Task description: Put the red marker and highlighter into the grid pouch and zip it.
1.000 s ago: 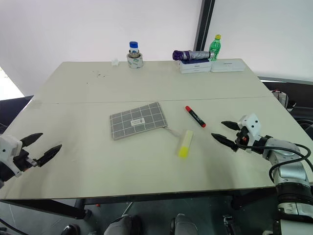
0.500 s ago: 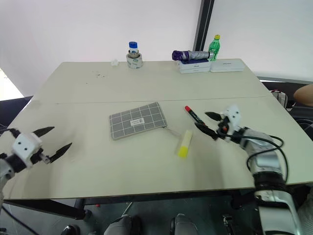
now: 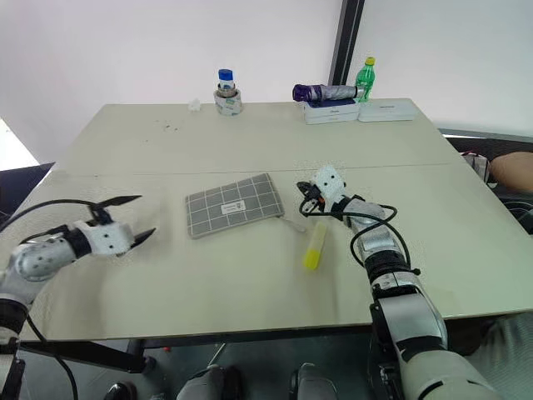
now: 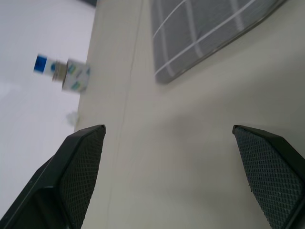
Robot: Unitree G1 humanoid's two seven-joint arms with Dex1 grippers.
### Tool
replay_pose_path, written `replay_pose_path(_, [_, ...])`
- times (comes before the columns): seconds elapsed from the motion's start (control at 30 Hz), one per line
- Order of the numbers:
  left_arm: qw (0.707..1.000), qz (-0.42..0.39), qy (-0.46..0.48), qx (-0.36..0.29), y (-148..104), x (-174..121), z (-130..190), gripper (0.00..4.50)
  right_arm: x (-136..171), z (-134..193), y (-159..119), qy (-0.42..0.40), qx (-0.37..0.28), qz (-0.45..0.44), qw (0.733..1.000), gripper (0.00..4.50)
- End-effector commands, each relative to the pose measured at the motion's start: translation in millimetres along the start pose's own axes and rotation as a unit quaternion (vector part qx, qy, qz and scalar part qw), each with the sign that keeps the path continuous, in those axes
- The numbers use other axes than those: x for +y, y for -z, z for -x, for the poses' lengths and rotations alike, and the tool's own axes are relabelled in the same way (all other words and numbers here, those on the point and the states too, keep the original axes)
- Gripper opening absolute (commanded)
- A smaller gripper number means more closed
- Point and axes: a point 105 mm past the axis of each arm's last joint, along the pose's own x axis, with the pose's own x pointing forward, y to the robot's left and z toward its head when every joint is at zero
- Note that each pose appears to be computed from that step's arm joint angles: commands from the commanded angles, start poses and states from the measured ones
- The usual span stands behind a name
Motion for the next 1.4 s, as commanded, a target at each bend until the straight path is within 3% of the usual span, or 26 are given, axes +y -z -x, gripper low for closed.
replay_pose_path(0.03, [0.997, -0.064, 0.022, -0.026, -7, 0, -4, 4.50, 11, -12, -10, -0.011, -0.008, 0.042, 0.999, 0.07])
replay_pose_path(0.17, [0.991, -0.115, 0.046, -0.048, -14, -6, -19, 4.50, 17, -20, 2, 0.004, 0.030, 0.074, 0.997, 0.07])
replay_pose_path(0.53, [0.981, -0.162, 0.059, -0.088, -25, -19, -43, 4.50, 16, -28, 9, 0.039, 0.068, 0.123, 0.989, 0.07])
replay_pose_path(0.83, [0.977, -0.173, 0.055, -0.109, -33, -23, -51, 4.50, 52, -37, -4, -0.042, 0.014, 0.111, 0.993, 0.07])
replay_pose_path(1.23, [0.977, -0.151, 0.057, -0.140, -46, -29, -57, 4.50, 56, -38, -9, -0.049, 0.004, 0.104, 0.993, 0.07])
replay_pose_path(1.3, [0.977, -0.144, 0.065, -0.142, -47, -30, -58, 3.96, 56, -38, -9, -0.052, 0.003, 0.106, 0.993, 0.00])
replay_pose_path(1.4, [0.978, -0.139, 0.066, -0.138, -46, -30, -57, 2.64, 55, -38, -8, -0.050, 0.005, 0.107, 0.993, 0.00])
